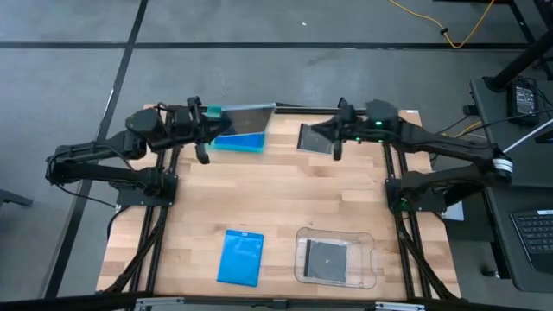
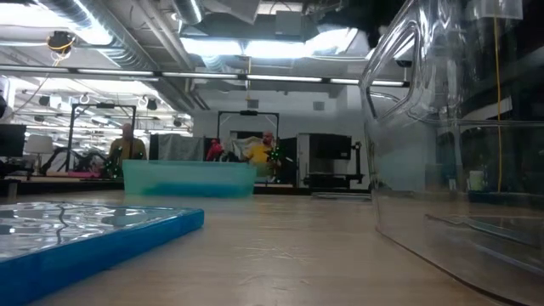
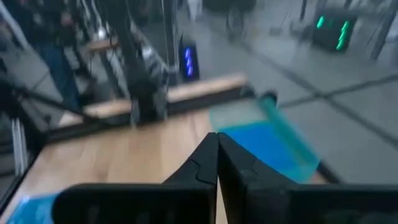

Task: Pick & place jewel cases by type
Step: Put the bottom black CD case into the transparent bin

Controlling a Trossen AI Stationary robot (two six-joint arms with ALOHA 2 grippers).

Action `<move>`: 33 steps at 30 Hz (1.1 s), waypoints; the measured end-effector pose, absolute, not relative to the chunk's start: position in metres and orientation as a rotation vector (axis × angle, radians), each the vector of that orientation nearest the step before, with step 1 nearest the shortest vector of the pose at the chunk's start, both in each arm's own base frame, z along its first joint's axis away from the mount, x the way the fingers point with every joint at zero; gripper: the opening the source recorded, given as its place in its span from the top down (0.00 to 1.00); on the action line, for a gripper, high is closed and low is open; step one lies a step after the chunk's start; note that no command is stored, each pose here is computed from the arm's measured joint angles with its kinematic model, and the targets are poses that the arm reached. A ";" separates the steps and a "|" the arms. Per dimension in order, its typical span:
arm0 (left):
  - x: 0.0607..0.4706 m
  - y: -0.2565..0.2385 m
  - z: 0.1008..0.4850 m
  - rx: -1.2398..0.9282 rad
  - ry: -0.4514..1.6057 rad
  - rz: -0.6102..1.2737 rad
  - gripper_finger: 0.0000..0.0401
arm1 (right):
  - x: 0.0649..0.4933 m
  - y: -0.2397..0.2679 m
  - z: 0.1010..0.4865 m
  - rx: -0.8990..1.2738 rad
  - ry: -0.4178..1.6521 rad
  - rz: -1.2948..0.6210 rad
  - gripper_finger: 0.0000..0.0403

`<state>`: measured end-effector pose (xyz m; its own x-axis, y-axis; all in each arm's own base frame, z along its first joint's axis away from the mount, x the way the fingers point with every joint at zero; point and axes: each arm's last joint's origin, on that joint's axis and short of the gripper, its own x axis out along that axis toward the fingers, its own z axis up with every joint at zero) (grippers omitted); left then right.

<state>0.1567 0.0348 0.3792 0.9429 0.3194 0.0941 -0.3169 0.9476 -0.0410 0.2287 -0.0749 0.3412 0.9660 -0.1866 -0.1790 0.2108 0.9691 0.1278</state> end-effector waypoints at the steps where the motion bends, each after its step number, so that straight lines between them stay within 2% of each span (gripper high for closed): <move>1: 0.156 0.035 0.383 -0.001 -0.095 0.322 0.95 | 0.224 -0.073 0.347 0.139 0.139 -0.210 0.98; 8: 0.151 0.028 0.411 0.221 -0.106 0.257 0.95 | 0.195 -0.063 0.371 0.137 0.012 -0.210 0.98; 15: 0.152 0.015 0.437 0.466 -0.142 0.234 0.95 | 0.190 -0.061 0.375 0.155 -0.010 -0.206 0.98; 33: 0.172 -0.040 0.457 1.320 -0.003 0.287 0.95 | 0.190 -0.063 0.372 0.187 0.020 -0.220 0.98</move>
<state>0.1716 -0.0400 0.4570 0.9648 0.2053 0.1645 -0.2090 0.2184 0.9532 0.1899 -0.0630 0.3716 0.9758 -0.2150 -0.0406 0.2188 0.9585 0.1825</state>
